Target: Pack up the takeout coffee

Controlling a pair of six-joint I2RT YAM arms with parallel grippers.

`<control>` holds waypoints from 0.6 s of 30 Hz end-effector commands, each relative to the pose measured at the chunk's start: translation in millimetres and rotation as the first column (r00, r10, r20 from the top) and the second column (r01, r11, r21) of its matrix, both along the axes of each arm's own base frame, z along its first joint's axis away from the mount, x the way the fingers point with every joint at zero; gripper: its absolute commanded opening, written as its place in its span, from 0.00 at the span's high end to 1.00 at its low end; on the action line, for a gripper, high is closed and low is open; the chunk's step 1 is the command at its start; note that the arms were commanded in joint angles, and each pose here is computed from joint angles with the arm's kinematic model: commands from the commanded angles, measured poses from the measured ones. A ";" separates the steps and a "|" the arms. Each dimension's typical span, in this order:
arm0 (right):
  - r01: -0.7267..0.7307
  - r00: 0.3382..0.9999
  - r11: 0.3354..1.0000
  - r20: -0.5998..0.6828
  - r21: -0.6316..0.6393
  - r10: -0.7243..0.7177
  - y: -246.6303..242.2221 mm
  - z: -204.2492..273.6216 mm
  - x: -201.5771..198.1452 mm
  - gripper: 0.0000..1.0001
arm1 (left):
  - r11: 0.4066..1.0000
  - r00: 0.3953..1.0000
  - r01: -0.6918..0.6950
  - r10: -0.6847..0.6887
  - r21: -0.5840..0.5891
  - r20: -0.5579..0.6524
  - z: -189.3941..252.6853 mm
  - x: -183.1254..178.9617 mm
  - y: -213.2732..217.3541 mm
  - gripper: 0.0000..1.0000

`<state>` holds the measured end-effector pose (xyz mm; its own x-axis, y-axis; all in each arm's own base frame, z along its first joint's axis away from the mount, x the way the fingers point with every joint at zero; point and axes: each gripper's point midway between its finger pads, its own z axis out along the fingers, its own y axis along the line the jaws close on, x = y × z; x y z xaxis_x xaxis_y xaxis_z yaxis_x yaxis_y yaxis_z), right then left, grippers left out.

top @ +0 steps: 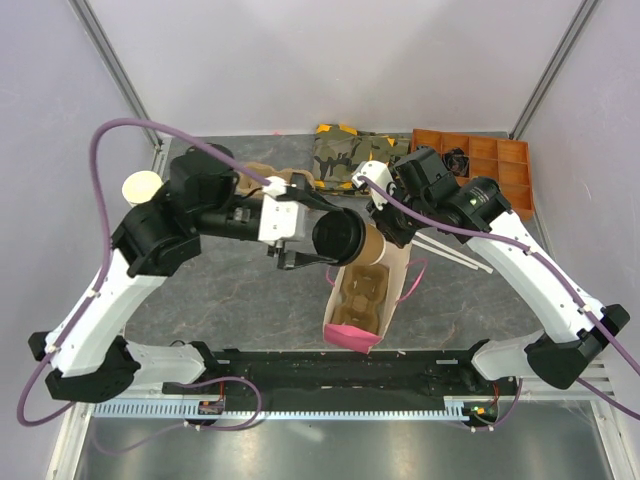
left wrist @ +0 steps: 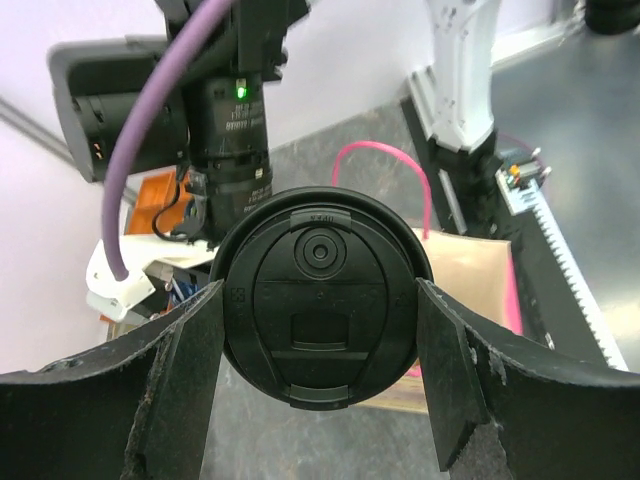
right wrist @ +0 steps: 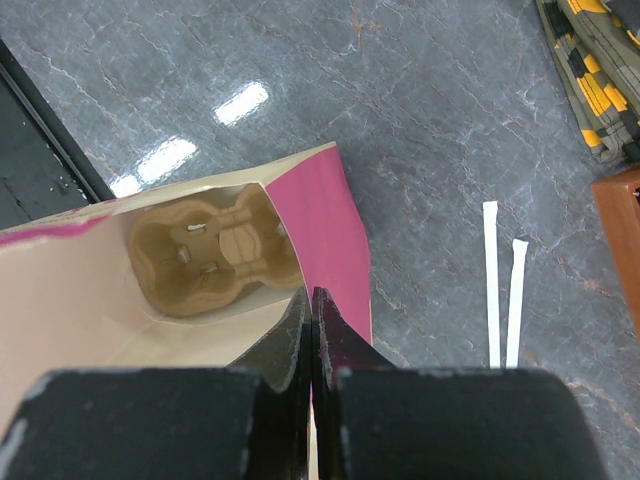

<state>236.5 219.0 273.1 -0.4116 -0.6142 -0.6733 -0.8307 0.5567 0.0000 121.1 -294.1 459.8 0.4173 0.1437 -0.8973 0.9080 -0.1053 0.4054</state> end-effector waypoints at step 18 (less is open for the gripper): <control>0.012 0.999 0.999 0.050 0.048 -0.014 0.4 27.2 -0.6 1.00 | 0.965 0.987 -0.101 0.067 0.240 0.144 -63.5 23.4 -40.7 0.56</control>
<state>235.7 217.4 272.8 -0.4157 -0.6176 -0.6676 -0.8290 0.5592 -0.0012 137.5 -332.9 407.8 0.4662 0.3448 -0.8147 0.8834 -0.1328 0.4493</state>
